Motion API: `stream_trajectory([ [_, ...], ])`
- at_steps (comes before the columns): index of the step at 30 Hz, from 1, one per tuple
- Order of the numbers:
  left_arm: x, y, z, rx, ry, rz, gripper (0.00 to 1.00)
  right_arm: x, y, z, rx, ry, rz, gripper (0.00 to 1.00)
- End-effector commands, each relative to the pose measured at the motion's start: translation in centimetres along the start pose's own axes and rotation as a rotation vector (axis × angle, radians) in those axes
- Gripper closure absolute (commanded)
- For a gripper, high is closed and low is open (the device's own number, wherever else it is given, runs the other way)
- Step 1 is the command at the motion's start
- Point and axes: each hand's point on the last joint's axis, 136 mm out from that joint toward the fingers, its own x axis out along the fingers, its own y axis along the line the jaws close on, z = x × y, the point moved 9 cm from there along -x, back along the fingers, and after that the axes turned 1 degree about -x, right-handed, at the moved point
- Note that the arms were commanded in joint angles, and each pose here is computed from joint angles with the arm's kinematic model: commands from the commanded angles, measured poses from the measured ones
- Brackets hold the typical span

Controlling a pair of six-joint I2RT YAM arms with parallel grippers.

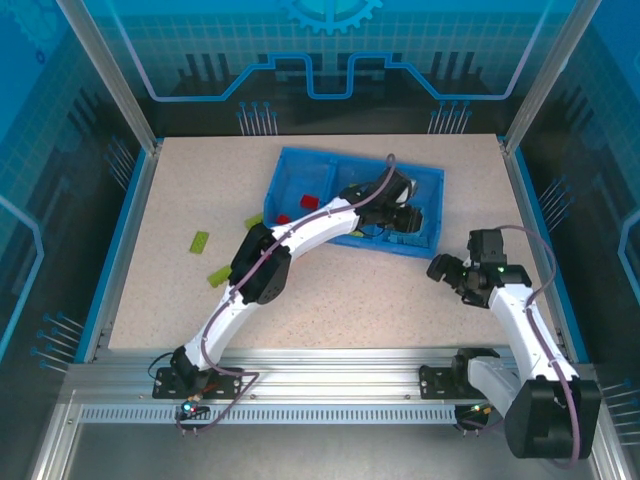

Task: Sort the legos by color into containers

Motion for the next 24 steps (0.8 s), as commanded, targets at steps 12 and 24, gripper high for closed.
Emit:
stream_trajectory([
  [12, -8.8, -6.1, 2.1, 0.012, -0.209, -0.312, 0.01, -0.6, 0.7, -0.5, 0.007, -0.007, 0.123, 0.09],
  [24, -18.3, -2.6, 0.5, 0.023, -0.347, -0.119, 0.01, -1.5, 5.9, -0.5, -0.155, -0.041, 0.201, 0.11],
])
